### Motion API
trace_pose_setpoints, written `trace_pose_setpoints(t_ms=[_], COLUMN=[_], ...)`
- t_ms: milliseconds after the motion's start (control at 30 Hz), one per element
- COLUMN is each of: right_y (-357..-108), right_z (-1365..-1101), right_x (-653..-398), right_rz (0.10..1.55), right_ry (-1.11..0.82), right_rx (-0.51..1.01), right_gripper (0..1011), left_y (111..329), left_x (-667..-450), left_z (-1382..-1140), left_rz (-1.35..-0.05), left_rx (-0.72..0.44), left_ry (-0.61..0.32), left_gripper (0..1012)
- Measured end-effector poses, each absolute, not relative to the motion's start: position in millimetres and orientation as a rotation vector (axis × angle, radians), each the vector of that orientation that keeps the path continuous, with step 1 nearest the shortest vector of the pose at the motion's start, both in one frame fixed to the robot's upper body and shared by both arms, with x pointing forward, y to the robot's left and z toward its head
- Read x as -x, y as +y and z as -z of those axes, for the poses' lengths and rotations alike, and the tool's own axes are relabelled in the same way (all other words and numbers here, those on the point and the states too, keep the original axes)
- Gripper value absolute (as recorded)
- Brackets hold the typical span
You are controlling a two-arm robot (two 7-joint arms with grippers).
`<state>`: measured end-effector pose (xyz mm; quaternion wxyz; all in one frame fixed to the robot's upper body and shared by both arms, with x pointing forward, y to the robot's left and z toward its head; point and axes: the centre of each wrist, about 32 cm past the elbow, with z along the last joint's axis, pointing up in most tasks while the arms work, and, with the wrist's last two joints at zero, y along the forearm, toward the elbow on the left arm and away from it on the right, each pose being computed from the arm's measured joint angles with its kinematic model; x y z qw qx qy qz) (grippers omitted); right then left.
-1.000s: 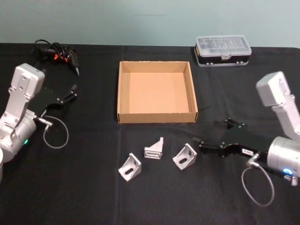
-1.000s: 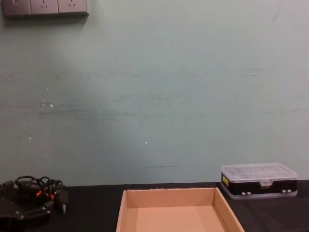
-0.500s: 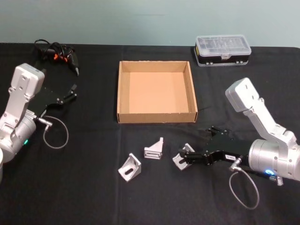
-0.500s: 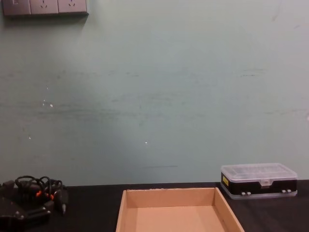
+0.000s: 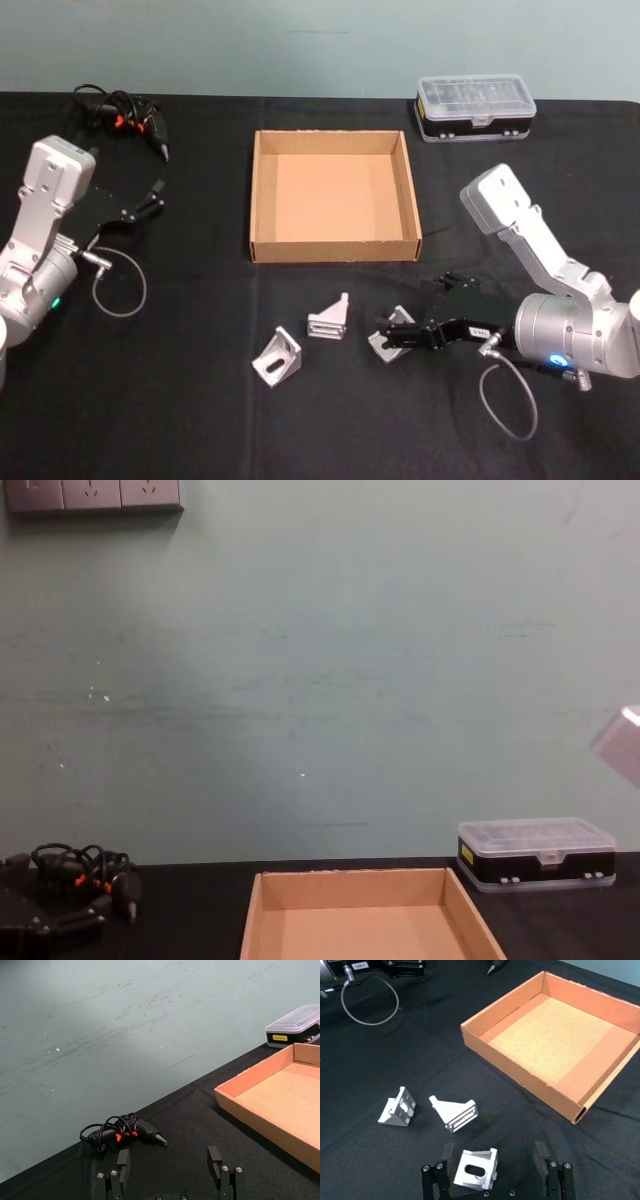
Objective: Use one hand to pick up the angle iron from the table and place it into the box.
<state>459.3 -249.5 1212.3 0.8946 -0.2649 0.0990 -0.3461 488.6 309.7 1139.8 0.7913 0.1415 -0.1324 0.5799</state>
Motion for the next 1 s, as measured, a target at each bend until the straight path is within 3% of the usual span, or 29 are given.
trace_pose_setpoints(t_ms=[800,1000], right_y=[-244.1,-244.7], right_z=[-1202.3,-1201.6], right_x=[-460.6,-460.2], right_rz=[0.716,0.72], right_ry=[0.227,0.217], right_rx=[0.582,0.577], right_gripper=[1004,889], left_y=[309.7,309.7], left_x=[-488.6,-488.6], left_z=[-1139.8,-1139.8], left_rz=[-1.248,-1.248], left_rx=[-0.304,-0.304], left_ry=[-0.285,-0.285], left_gripper=[1011,1011])
